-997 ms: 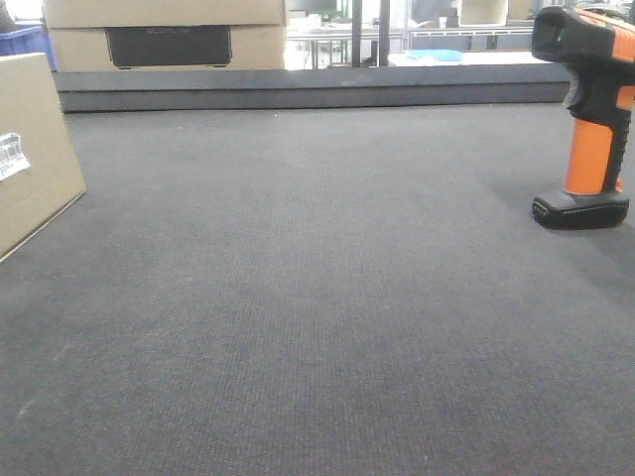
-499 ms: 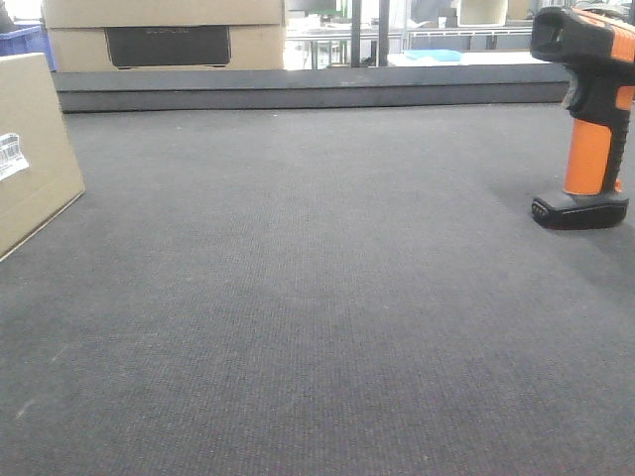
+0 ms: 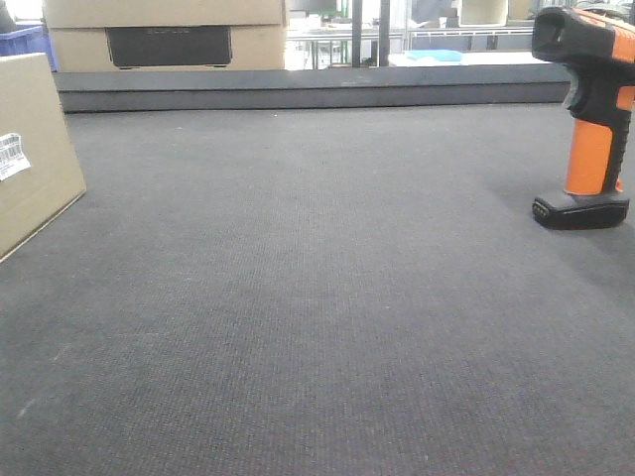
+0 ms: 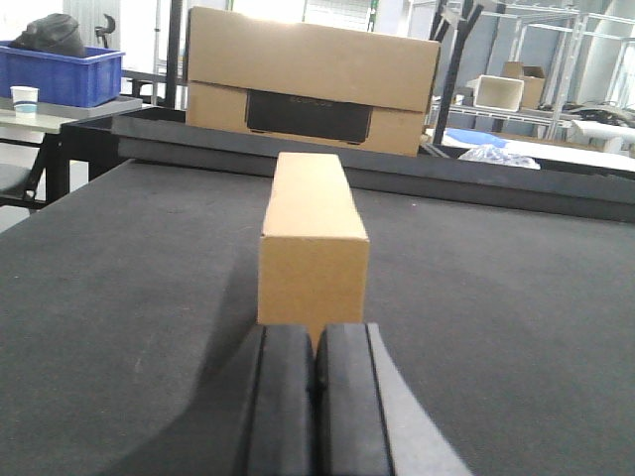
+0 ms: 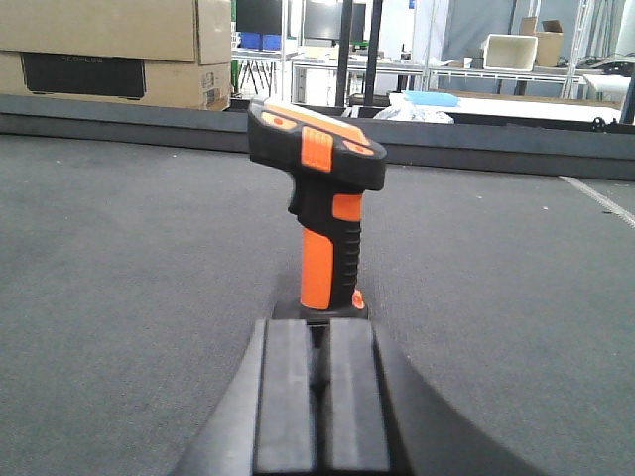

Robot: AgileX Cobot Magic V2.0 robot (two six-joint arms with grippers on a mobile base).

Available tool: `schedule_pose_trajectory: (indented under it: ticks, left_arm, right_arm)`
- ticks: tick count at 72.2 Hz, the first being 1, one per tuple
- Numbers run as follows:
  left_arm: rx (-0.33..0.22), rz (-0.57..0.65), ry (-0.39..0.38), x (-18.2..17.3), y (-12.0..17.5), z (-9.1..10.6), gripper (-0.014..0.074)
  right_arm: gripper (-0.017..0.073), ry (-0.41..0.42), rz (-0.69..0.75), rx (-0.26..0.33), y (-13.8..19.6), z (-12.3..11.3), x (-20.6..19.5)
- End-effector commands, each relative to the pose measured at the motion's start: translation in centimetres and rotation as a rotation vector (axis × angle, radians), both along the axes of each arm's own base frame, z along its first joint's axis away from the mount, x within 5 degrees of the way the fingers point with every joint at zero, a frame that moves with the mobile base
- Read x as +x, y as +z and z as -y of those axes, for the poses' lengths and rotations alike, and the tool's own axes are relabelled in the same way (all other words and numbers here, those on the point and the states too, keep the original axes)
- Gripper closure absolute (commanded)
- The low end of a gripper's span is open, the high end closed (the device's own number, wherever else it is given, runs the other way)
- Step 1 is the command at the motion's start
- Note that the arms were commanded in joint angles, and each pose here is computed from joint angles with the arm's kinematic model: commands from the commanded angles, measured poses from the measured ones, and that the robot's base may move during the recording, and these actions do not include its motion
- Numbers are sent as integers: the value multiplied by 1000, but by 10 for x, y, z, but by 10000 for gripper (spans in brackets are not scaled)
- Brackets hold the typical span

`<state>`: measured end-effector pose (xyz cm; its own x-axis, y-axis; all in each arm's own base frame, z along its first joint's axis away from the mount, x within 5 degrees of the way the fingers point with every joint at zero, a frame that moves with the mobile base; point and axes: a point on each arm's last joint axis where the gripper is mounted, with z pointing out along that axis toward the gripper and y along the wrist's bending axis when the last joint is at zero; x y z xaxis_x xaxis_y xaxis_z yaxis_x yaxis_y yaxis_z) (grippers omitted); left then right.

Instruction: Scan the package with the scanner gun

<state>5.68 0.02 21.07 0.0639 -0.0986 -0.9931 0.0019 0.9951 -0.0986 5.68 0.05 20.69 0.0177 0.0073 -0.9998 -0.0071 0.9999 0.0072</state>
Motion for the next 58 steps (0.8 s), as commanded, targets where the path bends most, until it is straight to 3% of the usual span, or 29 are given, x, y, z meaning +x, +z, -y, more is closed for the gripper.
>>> schedule_pose_trajectory:
  ticks: [1,58]
  left_arm:
    - [-7,32,-21,-1,3,1,705]
    - [-8,32,-39,-1,3,2,705]
  right_arm:
    - [724,-5,18,-8,2,0,0]
    - [724,-5,18,-8,2,0,0]
